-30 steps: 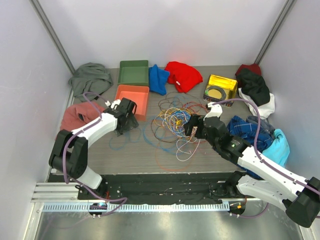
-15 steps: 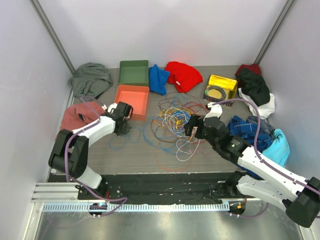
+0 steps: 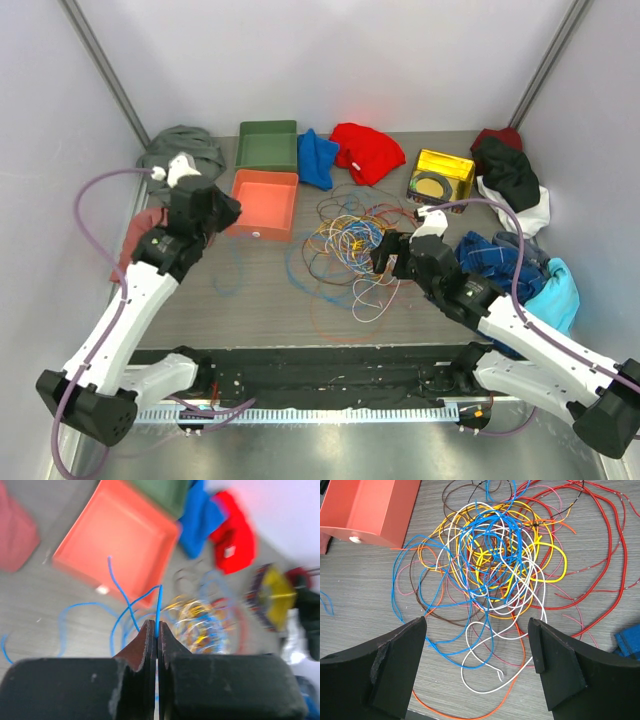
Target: Untangle the cables
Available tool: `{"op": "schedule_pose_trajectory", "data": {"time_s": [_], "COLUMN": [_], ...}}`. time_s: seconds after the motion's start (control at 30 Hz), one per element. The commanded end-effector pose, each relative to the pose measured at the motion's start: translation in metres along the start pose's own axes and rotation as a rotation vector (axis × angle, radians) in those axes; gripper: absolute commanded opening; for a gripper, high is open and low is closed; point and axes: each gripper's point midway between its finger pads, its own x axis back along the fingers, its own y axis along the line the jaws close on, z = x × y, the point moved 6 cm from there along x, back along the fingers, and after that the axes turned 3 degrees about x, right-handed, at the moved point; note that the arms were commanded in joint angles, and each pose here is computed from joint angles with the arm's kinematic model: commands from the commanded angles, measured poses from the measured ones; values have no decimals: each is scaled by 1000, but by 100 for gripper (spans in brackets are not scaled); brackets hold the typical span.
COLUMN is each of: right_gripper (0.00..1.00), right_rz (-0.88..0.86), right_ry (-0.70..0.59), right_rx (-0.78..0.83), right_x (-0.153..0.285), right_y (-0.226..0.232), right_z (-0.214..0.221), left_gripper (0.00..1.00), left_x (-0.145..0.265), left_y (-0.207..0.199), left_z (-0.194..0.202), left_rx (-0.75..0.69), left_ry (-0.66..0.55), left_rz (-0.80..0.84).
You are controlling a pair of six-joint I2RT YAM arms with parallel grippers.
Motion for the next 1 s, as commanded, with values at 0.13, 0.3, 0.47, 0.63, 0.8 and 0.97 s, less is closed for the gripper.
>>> {"op": "schedule_pose_trajectory", "data": {"time_s": [0.13, 0.3, 0.47, 0.63, 0.8, 0.97], "right_gripper": [90, 90, 90, 91, 91, 91], "right_rz": [-61, -70, -63, -46, -23, -12], "right_ry": [-58, -79, -103, -125, -131, -129], "right_rx": [-34, -22, -7, 15, 30, 34], "right_x": [3, 5, 9, 10, 10, 11], "right_y": [16, 21, 22, 20, 17, 16], "right_z": [-22, -34, -45, -50, -51, -52], "left_gripper": [0, 0, 0, 0, 0, 0], "left_x": [21, 19, 24, -9, -53, -125], "left_y": [-71, -125, -171, -192, -195, -184], "left_z": [-69, -121, -168, -193, -215, -218], "left_rx": [-19, -24, -42, -62, -59, -24], "left_ry": [-123, -250, -376, -491, -555, -568], "left_rz": [163, 254, 328, 308, 272, 254]}}
